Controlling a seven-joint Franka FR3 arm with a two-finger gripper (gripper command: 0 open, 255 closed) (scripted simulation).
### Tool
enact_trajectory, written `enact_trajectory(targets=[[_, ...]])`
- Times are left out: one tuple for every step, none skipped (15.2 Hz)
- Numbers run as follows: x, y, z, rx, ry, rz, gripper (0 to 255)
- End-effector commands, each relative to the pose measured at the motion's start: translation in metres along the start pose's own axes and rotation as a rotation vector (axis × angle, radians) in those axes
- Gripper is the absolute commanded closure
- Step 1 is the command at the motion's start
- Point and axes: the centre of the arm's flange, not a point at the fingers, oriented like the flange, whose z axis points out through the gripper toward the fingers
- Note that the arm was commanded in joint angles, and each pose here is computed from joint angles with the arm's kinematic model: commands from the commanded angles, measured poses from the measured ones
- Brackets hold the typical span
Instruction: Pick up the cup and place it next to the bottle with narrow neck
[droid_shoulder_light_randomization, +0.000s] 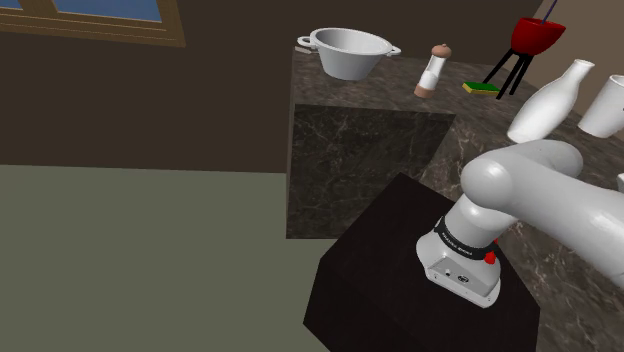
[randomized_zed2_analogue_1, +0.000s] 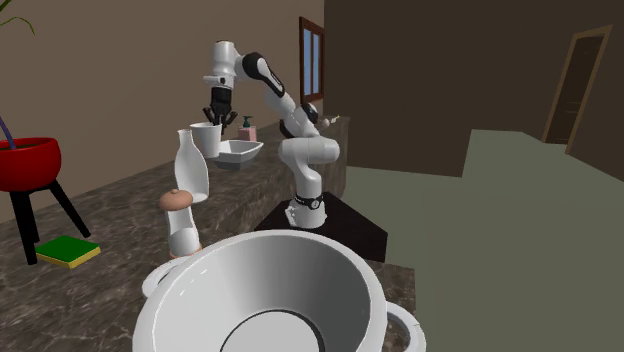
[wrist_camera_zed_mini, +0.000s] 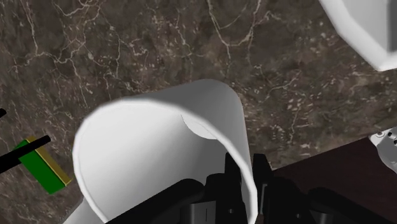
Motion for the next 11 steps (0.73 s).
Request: enact_trajectory(targets=[[-0.001, -0.002, 0.01, -0.001, 0.0, 0.0, 255], [-0.002, -0.004, 0.015, -0.001, 0.0, 0.0, 255], [-0.003, -0.005, 0.02, -0.001, 0.0, 0.0, 255], [-0.004, -0.006, 0.025, -0.001, 0.0, 0.0, 255], [-0.005, -0.007, 0.03, -0.001, 0.0, 0.0, 255], [-0.006, -0.008, 0.035, -0.001, 0.0, 0.0, 255], [-0.007, -0.009, 0.04, -0.001, 0.0, 0.0, 255], [-0.008, -0.011, 0.046, -0.001, 0.0, 0.0, 255], [-0.009, -0.012, 0.051, -0.001, 0.0, 0.0, 255], [-0.01, -0.013, 0.056, -0.001, 0.0, 0.0, 255], [-0.011, -0.014, 0.061, -0.001, 0.0, 0.0, 255]])
